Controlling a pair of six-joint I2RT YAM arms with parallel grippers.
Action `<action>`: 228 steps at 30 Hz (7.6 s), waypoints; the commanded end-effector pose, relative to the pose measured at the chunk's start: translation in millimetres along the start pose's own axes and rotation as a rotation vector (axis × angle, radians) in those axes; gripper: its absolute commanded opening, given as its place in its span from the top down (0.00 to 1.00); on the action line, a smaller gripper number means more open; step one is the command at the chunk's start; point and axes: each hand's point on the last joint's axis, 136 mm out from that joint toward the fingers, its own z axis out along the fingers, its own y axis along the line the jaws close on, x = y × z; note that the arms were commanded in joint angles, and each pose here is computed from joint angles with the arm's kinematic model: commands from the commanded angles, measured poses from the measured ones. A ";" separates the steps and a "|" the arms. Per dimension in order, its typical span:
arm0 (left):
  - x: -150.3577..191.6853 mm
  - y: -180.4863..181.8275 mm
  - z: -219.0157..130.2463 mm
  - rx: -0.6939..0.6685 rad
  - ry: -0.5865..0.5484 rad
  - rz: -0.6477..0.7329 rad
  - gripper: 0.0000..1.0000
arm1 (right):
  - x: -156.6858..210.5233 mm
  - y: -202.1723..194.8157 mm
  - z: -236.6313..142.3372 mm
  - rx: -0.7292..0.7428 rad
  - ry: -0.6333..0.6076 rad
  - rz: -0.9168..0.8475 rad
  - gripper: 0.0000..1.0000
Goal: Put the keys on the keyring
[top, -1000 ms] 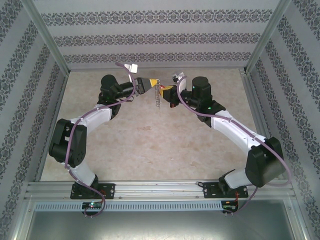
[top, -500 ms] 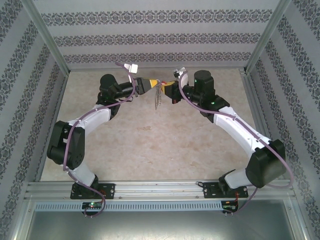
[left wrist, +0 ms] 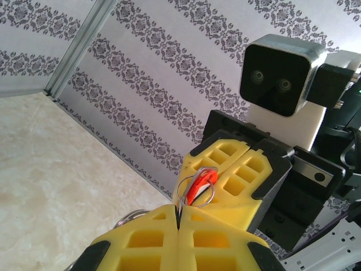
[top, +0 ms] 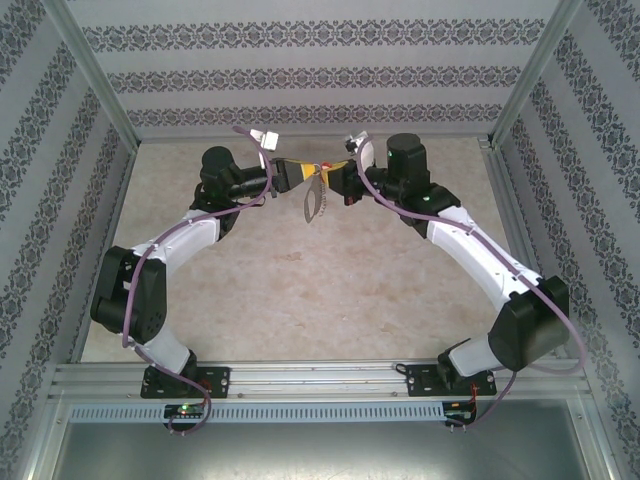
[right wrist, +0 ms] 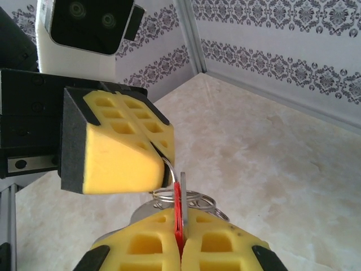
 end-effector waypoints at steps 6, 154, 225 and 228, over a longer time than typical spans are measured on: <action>-5.2 -10.6 -1.3 0.010 -0.001 0.039 1.00 | -10.7 4.7 5.5 -0.004 -0.006 -0.060 1.00; -19.6 -0.2 -76.6 -0.358 -0.188 0.077 0.63 | 243.2 -18.0 155.9 -0.027 0.564 0.313 1.00; 111.7 180.8 -277.2 -1.484 -0.138 0.531 0.00 | 180.3 -210.6 -167.4 1.121 -0.138 -0.072 0.02; 124.8 196.0 -273.1 -1.418 -0.073 0.466 0.00 | 192.4 -215.7 -158.3 1.107 -0.140 -0.091 0.03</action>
